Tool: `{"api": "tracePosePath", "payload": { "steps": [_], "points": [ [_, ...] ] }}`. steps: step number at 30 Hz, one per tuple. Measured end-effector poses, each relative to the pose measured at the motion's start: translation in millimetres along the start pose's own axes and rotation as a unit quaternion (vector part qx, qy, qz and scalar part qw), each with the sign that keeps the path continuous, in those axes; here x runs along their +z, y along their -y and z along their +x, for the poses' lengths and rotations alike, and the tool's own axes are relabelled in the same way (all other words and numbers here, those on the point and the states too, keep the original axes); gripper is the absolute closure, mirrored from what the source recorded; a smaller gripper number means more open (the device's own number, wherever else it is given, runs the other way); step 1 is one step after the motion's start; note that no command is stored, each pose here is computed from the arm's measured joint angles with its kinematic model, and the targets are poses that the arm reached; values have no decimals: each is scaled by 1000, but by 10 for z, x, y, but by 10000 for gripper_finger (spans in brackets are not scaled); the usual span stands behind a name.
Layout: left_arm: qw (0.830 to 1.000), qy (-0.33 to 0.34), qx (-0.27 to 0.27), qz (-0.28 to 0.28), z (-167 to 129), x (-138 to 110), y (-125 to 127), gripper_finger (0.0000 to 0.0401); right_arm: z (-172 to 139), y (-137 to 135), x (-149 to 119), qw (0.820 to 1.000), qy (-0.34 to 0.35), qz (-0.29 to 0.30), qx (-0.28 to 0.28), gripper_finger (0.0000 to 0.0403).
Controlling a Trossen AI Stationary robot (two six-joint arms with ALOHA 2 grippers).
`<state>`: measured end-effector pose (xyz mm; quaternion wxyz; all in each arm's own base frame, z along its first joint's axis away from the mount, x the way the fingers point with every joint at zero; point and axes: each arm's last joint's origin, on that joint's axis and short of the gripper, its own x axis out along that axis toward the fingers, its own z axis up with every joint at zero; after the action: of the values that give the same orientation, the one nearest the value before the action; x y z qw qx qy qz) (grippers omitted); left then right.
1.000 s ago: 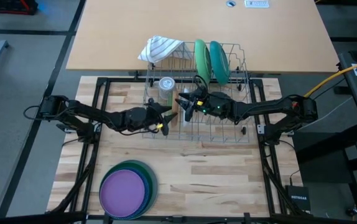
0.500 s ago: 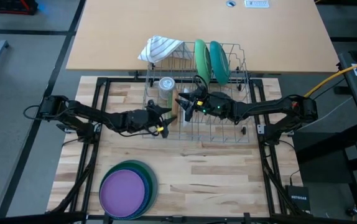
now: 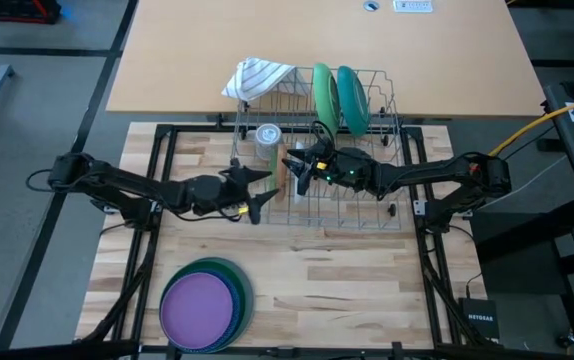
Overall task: Sort dishes
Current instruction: Put the purple plate in the dishwasher rack
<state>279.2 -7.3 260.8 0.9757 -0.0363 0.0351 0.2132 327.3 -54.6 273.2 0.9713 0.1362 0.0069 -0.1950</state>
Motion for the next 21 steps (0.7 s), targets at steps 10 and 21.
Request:
{"api": "tracePosePath", "payload": {
  "steps": [10, 21],
  "points": [
    [993, -18, -111, -22, -542, 225, 201, 150, -100, -215, 11, 998, -6, 1, 60, 224],
    [915, -227, -294, -156, -1298, -88, 778, 150, -496, -982, -207, 979, -56, 2, 197, 224]
  ]
}}
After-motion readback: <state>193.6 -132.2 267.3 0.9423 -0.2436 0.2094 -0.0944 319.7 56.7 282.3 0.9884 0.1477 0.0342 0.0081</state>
